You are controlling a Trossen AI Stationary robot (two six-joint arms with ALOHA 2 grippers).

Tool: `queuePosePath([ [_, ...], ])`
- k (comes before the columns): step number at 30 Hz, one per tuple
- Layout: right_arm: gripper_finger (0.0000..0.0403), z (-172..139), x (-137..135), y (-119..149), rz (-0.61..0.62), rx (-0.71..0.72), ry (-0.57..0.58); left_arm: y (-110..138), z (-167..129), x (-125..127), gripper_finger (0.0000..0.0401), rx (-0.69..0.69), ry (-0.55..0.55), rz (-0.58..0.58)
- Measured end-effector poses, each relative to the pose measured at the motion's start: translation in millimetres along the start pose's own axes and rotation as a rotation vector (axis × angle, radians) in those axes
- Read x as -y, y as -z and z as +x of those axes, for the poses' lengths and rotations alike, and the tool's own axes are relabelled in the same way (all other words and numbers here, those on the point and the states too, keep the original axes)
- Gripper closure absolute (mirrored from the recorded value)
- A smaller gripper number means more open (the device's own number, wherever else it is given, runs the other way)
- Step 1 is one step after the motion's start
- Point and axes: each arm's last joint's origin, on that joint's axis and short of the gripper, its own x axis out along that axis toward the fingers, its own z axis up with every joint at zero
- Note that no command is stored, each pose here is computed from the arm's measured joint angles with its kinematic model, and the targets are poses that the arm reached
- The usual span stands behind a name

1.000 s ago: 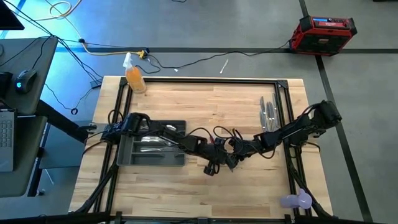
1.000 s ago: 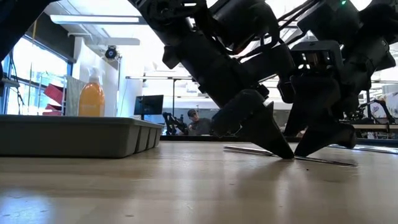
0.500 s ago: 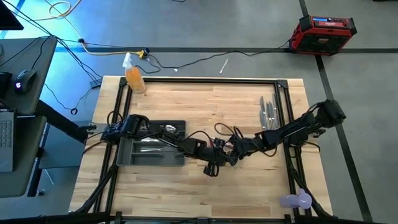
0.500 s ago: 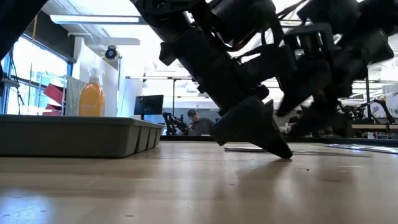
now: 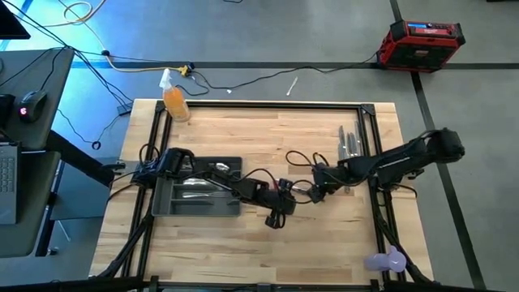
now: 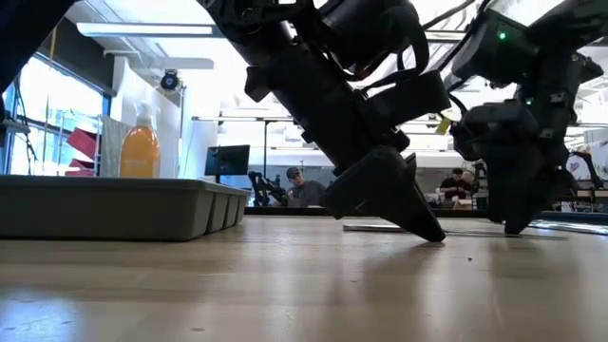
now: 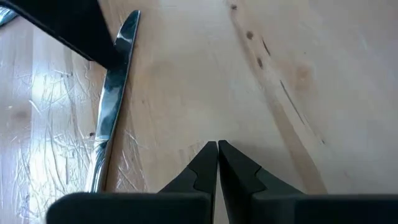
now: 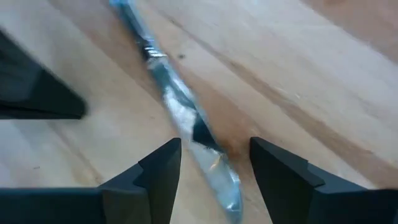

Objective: Sort silverware
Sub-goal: Put the silver knife into the black silverware tray

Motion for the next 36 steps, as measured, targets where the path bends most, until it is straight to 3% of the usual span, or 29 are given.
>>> queuePosePath([
  [10,0.0222,20,-23,-1,-0.034,-0.021,-0.233,3,4,-2,0.0401,-0.002,0.008,-0.015],
  [21,0.0222,23,-32,20,0.059,0.002,-0.192,2,5,2,0.0401,0.019,0.043,-0.020],
  [36,0.0222,59,-47,19,0.043,0.052,-0.343,8,14,2,0.0401,0.022,0.071,-0.026],
])
